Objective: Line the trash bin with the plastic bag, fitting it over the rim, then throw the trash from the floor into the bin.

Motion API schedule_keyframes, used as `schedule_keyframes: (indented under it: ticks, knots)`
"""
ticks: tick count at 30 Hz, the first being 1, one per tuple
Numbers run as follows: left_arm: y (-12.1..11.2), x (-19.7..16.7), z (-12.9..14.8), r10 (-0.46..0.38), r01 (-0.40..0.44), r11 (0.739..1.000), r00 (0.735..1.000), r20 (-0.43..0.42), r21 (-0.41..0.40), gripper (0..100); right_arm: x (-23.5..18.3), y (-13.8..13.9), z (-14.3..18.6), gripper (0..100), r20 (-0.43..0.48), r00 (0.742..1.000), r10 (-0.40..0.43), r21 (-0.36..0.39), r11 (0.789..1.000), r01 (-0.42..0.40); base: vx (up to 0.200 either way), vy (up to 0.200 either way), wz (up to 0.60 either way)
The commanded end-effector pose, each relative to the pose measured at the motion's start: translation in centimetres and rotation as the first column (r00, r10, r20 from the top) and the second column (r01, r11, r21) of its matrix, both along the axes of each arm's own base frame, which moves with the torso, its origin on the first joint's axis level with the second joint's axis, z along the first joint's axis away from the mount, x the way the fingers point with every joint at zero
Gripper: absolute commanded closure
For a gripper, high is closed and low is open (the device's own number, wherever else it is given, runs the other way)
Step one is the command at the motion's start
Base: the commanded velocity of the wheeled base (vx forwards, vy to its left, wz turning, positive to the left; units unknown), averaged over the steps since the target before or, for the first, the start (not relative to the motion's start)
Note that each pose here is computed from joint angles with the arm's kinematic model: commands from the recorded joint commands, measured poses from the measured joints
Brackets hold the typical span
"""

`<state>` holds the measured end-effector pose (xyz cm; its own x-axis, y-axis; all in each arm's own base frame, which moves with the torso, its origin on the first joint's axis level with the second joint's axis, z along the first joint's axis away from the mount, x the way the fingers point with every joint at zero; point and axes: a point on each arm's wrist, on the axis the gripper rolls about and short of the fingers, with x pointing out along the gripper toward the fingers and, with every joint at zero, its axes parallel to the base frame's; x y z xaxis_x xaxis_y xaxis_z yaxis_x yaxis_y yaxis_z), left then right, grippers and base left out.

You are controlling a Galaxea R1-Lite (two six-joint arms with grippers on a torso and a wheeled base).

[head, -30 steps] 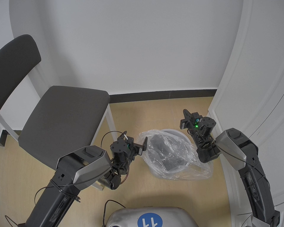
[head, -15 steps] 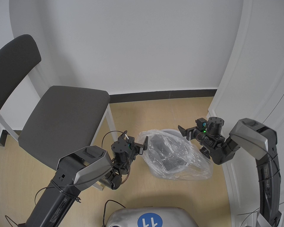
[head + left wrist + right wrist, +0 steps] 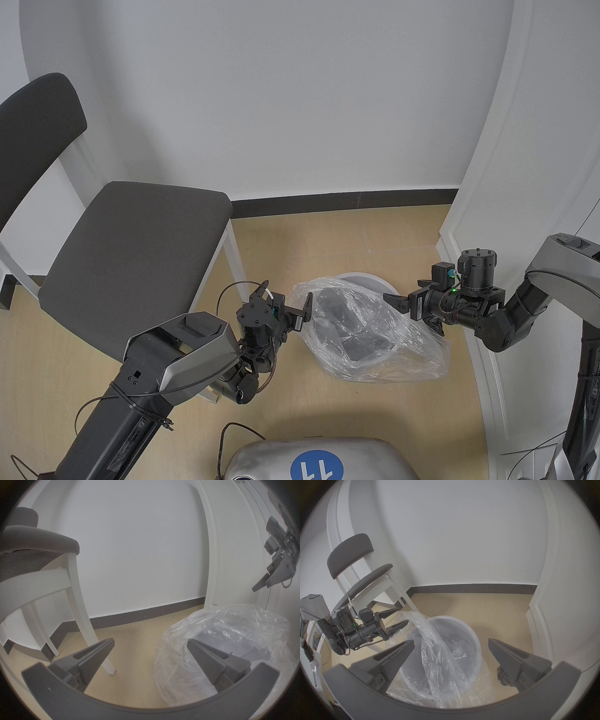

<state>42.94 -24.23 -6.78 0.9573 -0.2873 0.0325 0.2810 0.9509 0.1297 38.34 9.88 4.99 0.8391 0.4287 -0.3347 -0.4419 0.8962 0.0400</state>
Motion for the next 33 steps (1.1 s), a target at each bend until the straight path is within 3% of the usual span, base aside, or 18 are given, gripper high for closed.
schedule_keyframes:
  ticks: [1,15,16,22,26,27,31,32,33]
  knots:
    - [-0.1,-0.1,-0.2,-0.003,0.003,1.000,1.000,-0.004,0.002,0,0.2,0.6,-1.2,0,-0.023,1.000,0.014,-0.010,1.000,-0.014,0.000,0.000,0.00]
    - [-0.1,-0.1,-0.2,-0.003,0.003,1.000,1.000,-0.002,0.003,0,1.0,2.1,-4.7,0,-0.073,0.997,0.036,-0.025,0.999,-0.038,0.000,0.000,0.00]
    - [-0.1,-0.1,-0.2,-0.003,0.003,1.000,1.000,-0.002,0.003,0,1.2,2.3,-4.8,100,-0.071,0.997,0.039,-0.023,0.999,-0.040,0.000,0.000,0.00]
    - [-0.1,0.0,-0.2,-0.001,0.001,1.000,1.000,-0.001,0.002,0,2.0,2.4,-5.6,100,-0.066,0.997,0.032,-0.017,0.999,-0.033,0.000,0.000,0.00]
    - [0.0,0.0,-0.1,0.000,0.000,1.000,1.000,0.002,0.001,0,3.5,2.3,-5.1,100,0.005,1.000,-0.026,-0.002,1.000,0.026,0.000,0.000,0.00]
    - [0.0,0.1,0.1,0.002,-0.002,1.000,1.000,0.007,-0.002,0,5.4,2.7,-5.0,100,0.084,0.990,-0.117,0.038,0.993,0.114,0.000,0.000,0.00]
    - [0.0,0.2,0.2,0.003,-0.003,1.000,1.000,0.011,-0.005,0,8.6,3.6,-5.2,100,0.189,0.942,-0.277,0.095,0.960,0.263,0.000,0.000,0.00]
    - [0.0,0.2,0.2,0.003,-0.003,1.000,1.000,0.011,-0.005,0,10.4,4.0,-5.8,100,0.234,0.900,-0.369,0.123,0.929,0.349,0.000,0.000,0.00]
    - [0.1,0.3,0.2,0.005,-0.005,1.000,1.000,0.011,-0.005,0,11.2,4.3,-6.2,100,0.255,0.878,-0.405,0.136,0.914,0.382,0.000,0.000,0.00]
